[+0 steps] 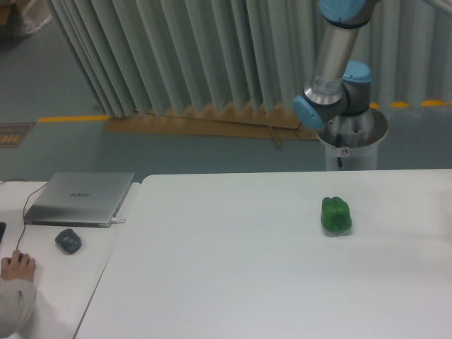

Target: Place the bread in the basket

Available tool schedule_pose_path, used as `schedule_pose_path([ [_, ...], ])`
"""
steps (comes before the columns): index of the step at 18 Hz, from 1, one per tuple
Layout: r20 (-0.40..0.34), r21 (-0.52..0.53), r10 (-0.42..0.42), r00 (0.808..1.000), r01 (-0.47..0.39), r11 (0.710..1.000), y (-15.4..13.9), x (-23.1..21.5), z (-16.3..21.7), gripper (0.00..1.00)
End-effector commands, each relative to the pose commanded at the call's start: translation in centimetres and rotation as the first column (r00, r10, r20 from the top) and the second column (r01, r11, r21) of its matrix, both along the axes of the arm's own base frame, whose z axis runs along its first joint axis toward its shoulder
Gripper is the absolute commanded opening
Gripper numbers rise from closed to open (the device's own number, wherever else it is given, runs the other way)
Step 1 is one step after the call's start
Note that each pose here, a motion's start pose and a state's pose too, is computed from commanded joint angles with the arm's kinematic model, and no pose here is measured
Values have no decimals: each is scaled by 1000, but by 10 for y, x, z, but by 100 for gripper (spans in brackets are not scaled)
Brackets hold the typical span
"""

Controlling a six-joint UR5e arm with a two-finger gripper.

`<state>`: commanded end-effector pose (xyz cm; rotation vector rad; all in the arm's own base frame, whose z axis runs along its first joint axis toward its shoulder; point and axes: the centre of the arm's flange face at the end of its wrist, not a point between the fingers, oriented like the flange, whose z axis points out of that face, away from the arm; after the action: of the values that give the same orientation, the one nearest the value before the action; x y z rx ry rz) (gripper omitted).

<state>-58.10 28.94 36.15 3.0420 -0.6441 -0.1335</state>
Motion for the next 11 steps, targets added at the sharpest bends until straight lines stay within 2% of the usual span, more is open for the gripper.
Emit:
schedule_pose_path([
  [1, 16, -2, -11, 1000, 11, 1000, 12, 9, -12, 100],
  [2, 13, 2, 1, 1000, -1, 1000, 5, 12, -16, 100],
  [3, -26, 11, 1, 1000, -1, 1000, 11, 7, -7, 100],
  [4, -30, 3, 11, 999, -11, 1000, 16, 1, -8, 100],
  [7, -27, 4, 14, 1000, -14, 1000, 0, 4, -6, 100],
  [11, -31, 9, 20, 999, -20, 1000, 8, 10, 1, 100],
])
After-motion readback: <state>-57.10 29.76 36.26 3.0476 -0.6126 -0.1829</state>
